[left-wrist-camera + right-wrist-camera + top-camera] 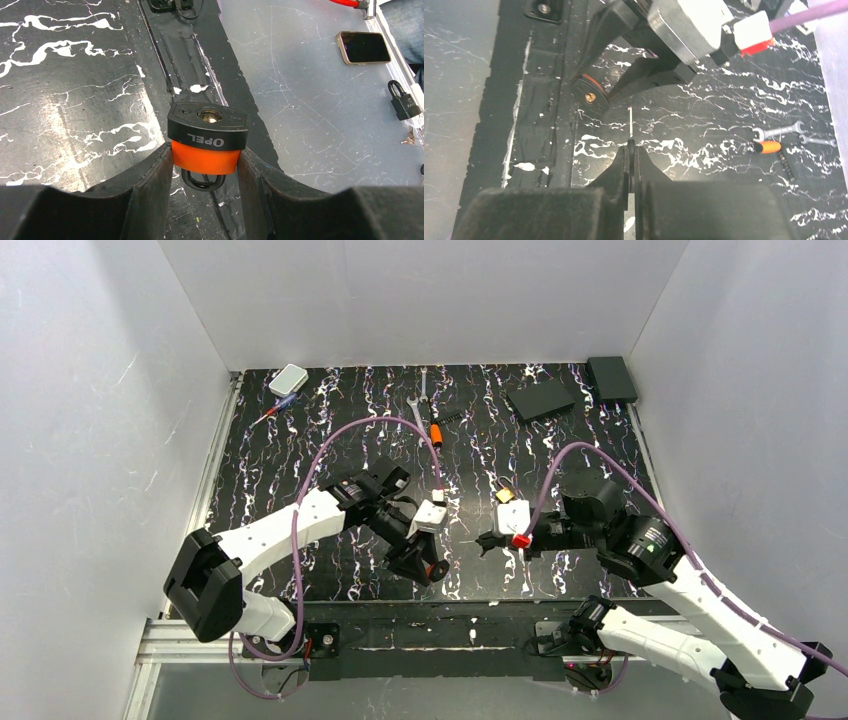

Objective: Unlock with the key

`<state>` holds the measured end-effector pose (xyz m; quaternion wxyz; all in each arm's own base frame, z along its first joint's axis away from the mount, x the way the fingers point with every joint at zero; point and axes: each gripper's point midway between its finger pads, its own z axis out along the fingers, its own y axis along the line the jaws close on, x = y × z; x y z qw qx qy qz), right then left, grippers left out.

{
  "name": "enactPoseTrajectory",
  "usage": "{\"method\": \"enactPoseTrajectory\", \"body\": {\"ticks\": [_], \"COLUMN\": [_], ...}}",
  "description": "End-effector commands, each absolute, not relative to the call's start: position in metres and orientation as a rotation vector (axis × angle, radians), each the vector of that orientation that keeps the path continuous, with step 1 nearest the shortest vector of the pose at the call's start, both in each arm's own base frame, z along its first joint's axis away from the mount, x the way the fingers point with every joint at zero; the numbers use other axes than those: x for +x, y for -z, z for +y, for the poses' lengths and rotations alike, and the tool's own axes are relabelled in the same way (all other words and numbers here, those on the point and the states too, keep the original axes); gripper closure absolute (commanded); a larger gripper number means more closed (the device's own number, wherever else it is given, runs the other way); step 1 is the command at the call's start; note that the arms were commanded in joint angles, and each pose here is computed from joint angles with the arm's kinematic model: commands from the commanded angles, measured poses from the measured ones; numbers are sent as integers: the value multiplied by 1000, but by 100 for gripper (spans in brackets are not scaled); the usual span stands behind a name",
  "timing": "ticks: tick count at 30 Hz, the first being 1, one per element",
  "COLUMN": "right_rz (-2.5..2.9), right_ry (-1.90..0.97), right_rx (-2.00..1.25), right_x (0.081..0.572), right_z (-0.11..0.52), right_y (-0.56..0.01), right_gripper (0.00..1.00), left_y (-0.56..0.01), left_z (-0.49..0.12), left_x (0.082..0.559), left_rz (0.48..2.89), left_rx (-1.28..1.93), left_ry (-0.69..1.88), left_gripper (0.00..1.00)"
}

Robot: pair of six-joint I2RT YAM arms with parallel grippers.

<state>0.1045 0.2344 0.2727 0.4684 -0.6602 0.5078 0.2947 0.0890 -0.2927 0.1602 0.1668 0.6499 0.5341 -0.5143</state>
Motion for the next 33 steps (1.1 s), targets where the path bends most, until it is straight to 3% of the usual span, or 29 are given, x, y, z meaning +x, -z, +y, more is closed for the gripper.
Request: {"method": "enactPoseTrajectory", "body": {"ticks": [1, 33], "right_rz": [1114, 1160], "right_ry": [-823, -681], "right_rx": [-1658, -1854], "right_x": [83, 79], "right_z": [240, 284], "right_y": [-293, -253], "right_gripper": [99, 99], "left_y": [-179, -186], "left_z": [-299, -298], "left_x": [84, 84], "left_rz": [1442, 1455], "left_rx": [1847, 1847], "left_ry": [1525, 1529], "left_gripper": [100, 100]}}
